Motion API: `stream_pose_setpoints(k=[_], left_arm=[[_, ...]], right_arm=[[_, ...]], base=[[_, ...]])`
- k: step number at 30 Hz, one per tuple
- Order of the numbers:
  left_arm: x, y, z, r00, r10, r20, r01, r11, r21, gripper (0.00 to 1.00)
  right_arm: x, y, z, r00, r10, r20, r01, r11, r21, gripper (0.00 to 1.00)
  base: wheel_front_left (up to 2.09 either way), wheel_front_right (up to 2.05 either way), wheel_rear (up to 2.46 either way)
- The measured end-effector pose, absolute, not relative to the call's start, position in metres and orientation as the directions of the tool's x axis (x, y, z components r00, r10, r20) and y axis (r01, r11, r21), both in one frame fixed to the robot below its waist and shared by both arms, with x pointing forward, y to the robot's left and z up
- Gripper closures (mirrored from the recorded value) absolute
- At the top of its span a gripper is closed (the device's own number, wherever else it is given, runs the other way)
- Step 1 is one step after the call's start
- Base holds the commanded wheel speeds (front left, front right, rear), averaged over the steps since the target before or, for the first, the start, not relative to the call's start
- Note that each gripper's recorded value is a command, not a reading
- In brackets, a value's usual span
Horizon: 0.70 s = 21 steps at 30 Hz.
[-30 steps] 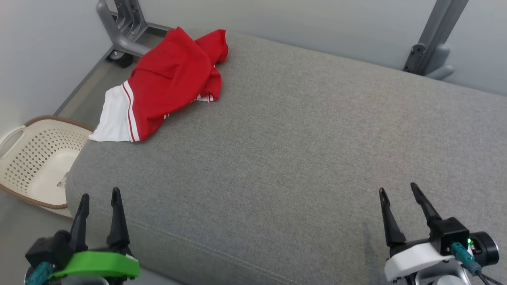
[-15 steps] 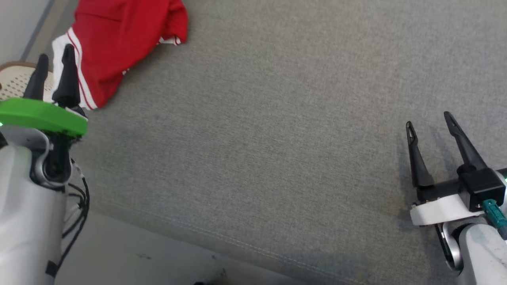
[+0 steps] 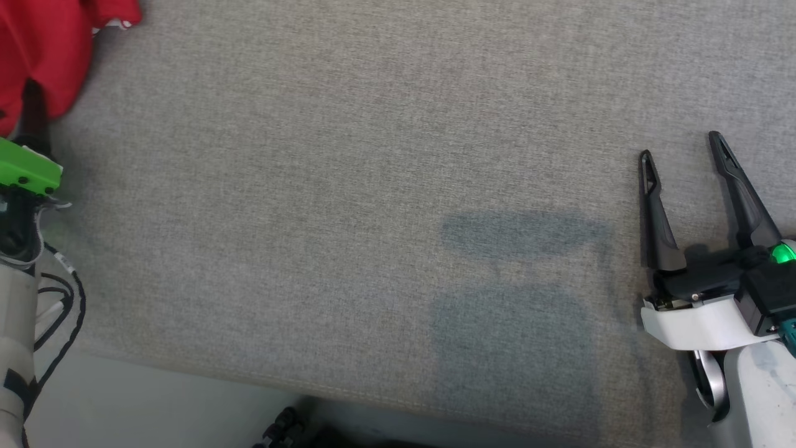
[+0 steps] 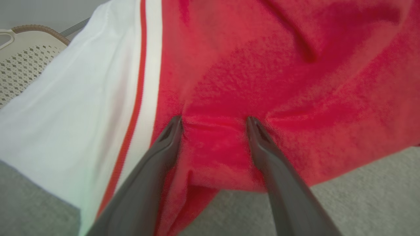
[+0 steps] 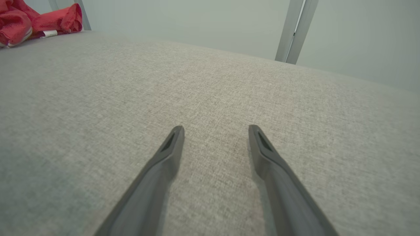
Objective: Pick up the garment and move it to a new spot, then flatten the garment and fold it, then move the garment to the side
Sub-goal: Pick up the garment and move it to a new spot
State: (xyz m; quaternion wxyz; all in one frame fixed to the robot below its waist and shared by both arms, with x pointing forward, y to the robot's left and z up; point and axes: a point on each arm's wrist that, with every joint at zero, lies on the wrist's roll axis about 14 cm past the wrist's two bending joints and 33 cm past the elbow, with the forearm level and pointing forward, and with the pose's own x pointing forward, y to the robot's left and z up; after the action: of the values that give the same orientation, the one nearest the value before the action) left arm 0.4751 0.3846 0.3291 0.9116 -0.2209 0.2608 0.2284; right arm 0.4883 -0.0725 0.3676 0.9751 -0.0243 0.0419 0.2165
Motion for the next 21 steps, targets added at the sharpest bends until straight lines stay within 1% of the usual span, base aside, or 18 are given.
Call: stream_pose_setpoints(k=[2,4,8,10,12,14,17,21], left_arm=[[0.48,0.382,0.324,0.759,0.291,-0.582,-0.517,0.813,-0.268,1.0],[0.487,0.376,0.323,0.772,0.267,-0.577,-0.487,0.832,-0.266,1.0],[0.503,0.35,0.341,0.842,0.2,-0.5,-0.401,0.853,-0.334,1.0],[0.505,0.335,0.351,0.873,0.149,-0.465,-0.317,0.898,-0.307,1.0],[0.509,0.32,0.367,0.904,0.103,-0.415,-0.252,0.912,-0.324,1.0],[0.513,0.299,0.388,0.933,0.03,-0.359,-0.154,0.934,-0.323,1.0],[0.521,0.259,0.429,0.962,-0.089,-0.259,-0.02,0.921,-0.39,1.0],[0.518,0.193,0.48,0.956,-0.252,-0.148,0.161,0.878,-0.451,1.0]], right_arm=[[0.487,-0.082,0.365,0.911,0.399,-0.106,-0.405,0.914,-0.04,0.0],[0.484,-0.088,0.364,0.915,0.385,-0.117,-0.393,0.919,-0.046,0.0],[0.479,-0.088,0.367,0.917,0.379,-0.126,-0.386,0.922,-0.038,0.0],[0.475,-0.086,0.369,0.917,0.377,-0.131,-0.382,0.924,-0.018,0.0],[0.47,-0.081,0.373,0.915,0.381,-0.136,-0.384,0.923,0.003,0.0],[0.461,-0.072,0.379,0.909,0.394,-0.137,-0.393,0.919,0.033,0.0],[0.452,-0.064,0.393,0.907,0.403,-0.12,-0.399,0.915,0.061,0.0],[0.445,-0.062,0.418,0.915,0.398,-0.072,-0.392,0.916,0.08,0.0]], base=[[0.0,0.0,0.0],[0.0,0.0,0.0],[0.0,0.0,0.0],[0.0,0.0,0.0],[0.0,0.0,0.0],[0.0,0.0,0.0],[0.0,0.0,0.0],[0.0,0.0,0.0]])
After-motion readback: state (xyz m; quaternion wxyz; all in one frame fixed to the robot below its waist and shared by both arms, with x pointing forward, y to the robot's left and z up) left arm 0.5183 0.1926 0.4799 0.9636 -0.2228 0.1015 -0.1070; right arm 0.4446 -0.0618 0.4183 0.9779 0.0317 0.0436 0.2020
